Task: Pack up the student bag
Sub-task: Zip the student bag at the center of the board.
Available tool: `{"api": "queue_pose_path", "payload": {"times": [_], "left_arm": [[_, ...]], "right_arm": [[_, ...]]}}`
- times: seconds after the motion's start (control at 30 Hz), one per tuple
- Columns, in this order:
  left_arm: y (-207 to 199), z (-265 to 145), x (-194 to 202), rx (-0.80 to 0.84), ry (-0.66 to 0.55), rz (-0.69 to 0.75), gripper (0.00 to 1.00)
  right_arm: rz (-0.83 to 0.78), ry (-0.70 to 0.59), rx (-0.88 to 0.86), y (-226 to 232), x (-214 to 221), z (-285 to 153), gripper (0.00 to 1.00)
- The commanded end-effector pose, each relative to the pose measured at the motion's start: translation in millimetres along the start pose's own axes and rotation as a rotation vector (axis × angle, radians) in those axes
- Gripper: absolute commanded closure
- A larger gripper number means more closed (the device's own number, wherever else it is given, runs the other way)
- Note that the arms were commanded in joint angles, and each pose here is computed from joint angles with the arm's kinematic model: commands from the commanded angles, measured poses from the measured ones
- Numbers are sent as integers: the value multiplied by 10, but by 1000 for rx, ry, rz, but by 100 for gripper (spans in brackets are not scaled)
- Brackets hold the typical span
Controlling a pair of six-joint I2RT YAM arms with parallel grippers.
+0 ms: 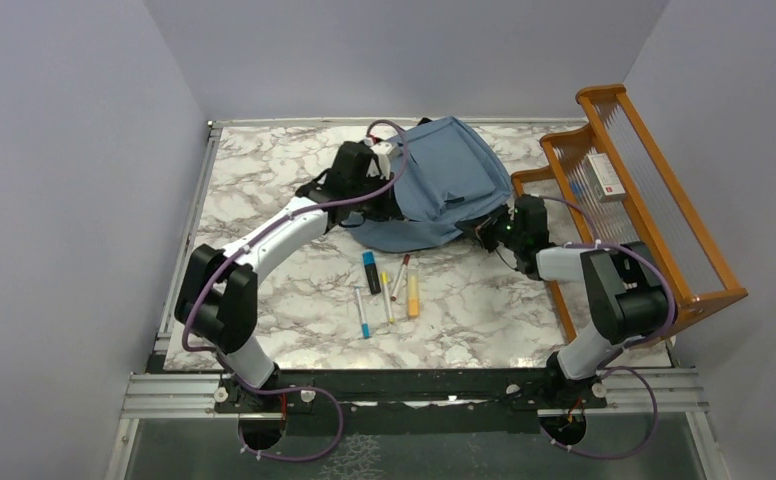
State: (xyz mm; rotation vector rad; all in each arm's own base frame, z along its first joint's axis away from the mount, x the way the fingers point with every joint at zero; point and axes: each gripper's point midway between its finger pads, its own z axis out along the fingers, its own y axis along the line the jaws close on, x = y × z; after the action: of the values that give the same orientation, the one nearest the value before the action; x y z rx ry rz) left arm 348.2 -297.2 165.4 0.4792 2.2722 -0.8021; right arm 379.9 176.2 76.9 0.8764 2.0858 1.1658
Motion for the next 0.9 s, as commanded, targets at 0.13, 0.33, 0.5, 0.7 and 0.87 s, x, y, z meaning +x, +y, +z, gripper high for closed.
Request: {"api": "queue_pose_path", "payload": {"times": [0.13, 0.33, 0.5, 0.7, 0.87], "left_arm": [[637, -483, -314, -155, -103, -41, 100], [997, -676, -407, -268, -140, -61, 100], [1341, -810, -517, -377, -185, -108, 100], [1138, -662, -631, -224, -193, -65, 100], [1036, -619, -670, -159, -207, -44, 100]], "right_arm": [[-112, -202, 160, -257, -470, -128, 99], [-186, -249, 217, -323, -578, -215, 99], [-276, -254, 238, -306, -628, -267, 100], [-452, -146, 220, -92, -549, -370, 76], [-519, -119, 209, 71, -488, -612, 51]]}}
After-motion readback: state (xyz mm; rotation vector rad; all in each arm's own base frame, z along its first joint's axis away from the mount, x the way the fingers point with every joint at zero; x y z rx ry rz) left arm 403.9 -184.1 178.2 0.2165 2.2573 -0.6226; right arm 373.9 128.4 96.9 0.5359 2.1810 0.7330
